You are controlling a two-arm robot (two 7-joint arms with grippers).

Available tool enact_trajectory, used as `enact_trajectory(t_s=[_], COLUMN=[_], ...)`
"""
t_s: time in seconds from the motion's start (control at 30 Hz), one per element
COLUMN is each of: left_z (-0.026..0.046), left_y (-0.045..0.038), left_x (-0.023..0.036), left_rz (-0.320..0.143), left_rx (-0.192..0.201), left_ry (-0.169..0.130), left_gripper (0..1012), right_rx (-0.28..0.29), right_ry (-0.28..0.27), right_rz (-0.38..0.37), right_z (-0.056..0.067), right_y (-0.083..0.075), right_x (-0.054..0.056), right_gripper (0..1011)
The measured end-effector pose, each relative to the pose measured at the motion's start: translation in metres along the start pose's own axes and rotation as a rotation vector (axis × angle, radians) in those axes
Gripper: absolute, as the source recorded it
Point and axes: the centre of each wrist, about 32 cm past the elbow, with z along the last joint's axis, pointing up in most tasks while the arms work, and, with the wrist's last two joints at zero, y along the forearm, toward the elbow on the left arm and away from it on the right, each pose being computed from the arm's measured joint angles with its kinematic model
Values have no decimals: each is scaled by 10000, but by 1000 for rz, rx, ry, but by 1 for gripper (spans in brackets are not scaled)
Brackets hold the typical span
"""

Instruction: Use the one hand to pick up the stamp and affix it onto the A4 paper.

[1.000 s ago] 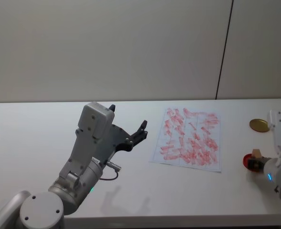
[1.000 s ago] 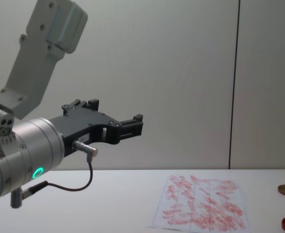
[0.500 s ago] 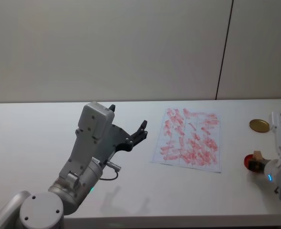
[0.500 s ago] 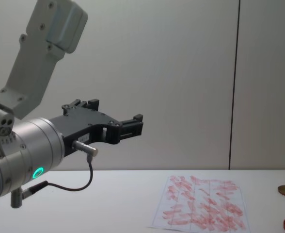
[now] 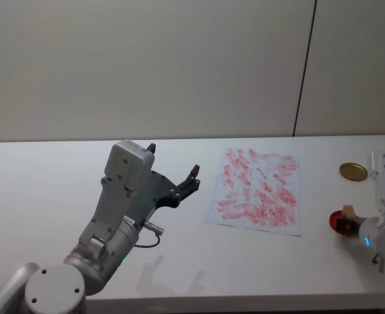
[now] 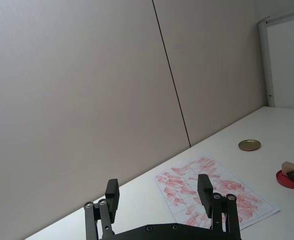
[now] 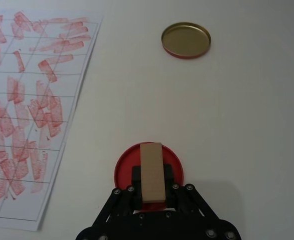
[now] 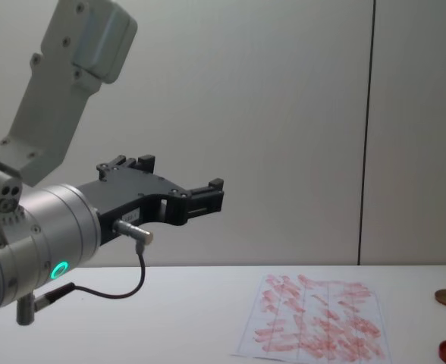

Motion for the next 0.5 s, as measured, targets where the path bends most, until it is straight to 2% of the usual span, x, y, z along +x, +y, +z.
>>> enact_trajectory(t_s=[0.27, 0.5], left_z=[0, 0], left_y=[0, 0], left_x=[0, 0], left_rz=[0, 0], left_rx=[0, 0], left_ry=[0, 0], left_gripper=[993, 993], right_rx=[73, 166], right_ry=[-6, -28], right_rz=[20, 46], right_z=[115, 283], right_y=[-130, -360], right_x=[-40, -123], right_gripper=[220, 220])
